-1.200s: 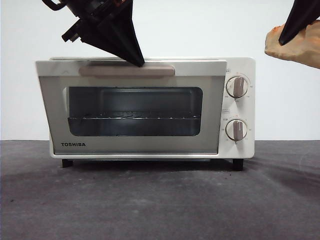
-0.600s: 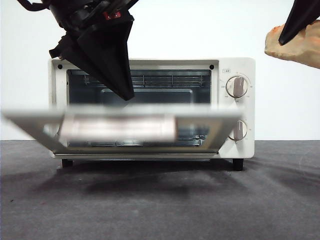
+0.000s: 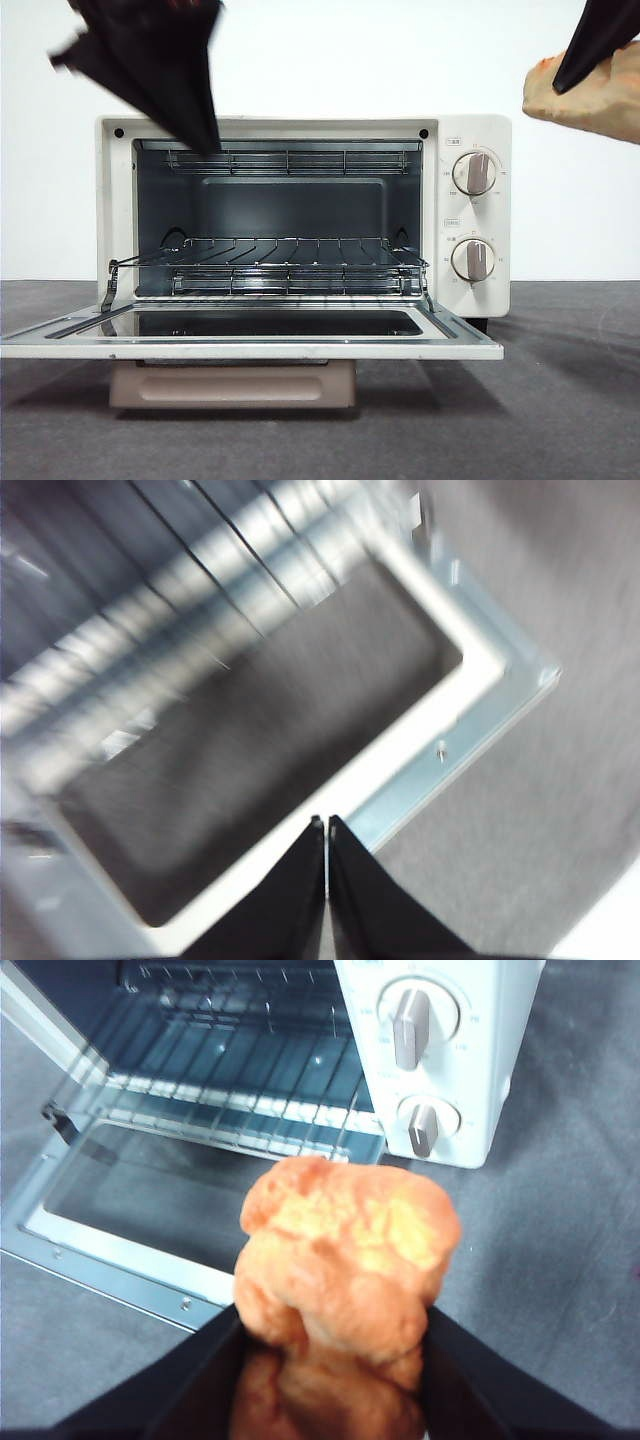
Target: The left arm flap open the oven, the right arm pick bread and place it into oven, the left arm flap close the oven
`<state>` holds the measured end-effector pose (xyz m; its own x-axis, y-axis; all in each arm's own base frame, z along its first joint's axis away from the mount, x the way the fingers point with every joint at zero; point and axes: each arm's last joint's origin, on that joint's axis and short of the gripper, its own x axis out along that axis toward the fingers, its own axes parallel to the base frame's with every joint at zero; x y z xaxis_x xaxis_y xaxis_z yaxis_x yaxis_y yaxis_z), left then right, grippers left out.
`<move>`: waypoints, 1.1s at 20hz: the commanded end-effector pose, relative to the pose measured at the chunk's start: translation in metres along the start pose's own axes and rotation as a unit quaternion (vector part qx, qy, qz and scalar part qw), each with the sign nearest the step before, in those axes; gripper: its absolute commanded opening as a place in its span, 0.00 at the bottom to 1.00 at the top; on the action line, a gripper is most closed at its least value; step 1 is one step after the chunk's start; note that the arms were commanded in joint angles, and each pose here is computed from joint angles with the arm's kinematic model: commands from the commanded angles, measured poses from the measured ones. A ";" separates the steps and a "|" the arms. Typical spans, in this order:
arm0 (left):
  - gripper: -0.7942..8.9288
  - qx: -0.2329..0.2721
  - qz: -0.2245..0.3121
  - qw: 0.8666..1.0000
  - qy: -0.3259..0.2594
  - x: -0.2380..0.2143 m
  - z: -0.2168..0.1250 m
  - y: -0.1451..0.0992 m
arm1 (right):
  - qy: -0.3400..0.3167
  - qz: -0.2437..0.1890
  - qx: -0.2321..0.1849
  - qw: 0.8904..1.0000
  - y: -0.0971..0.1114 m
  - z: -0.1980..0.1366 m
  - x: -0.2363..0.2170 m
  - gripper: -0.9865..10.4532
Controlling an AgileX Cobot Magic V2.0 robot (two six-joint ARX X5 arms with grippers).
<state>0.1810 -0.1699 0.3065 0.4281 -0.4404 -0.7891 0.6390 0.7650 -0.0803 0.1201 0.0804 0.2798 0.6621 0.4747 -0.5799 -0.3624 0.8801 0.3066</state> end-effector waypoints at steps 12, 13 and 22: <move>0.09 -0.099 0.070 0.987 -0.110 -0.085 -0.110 0.034 | 0.023 0.101 0.002 0.995 0.049 0.014 0.075 0.28; 0.09 -0.100 0.070 0.986 -0.110 -0.088 -0.117 0.033 | 0.027 0.103 0.003 0.994 0.053 0.015 0.083 0.28; 0.09 -0.098 0.070 0.986 -0.117 -0.102 -0.138 0.028 | 0.036 0.050 0.001 0.998 0.085 0.058 0.159 0.28</move>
<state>0.0665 -0.0380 0.2985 0.6502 -0.3969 -0.6479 0.4343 0.8938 -0.1118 0.2320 0.2260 0.2578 0.5766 0.5544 -0.6002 -0.4224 0.8311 0.3619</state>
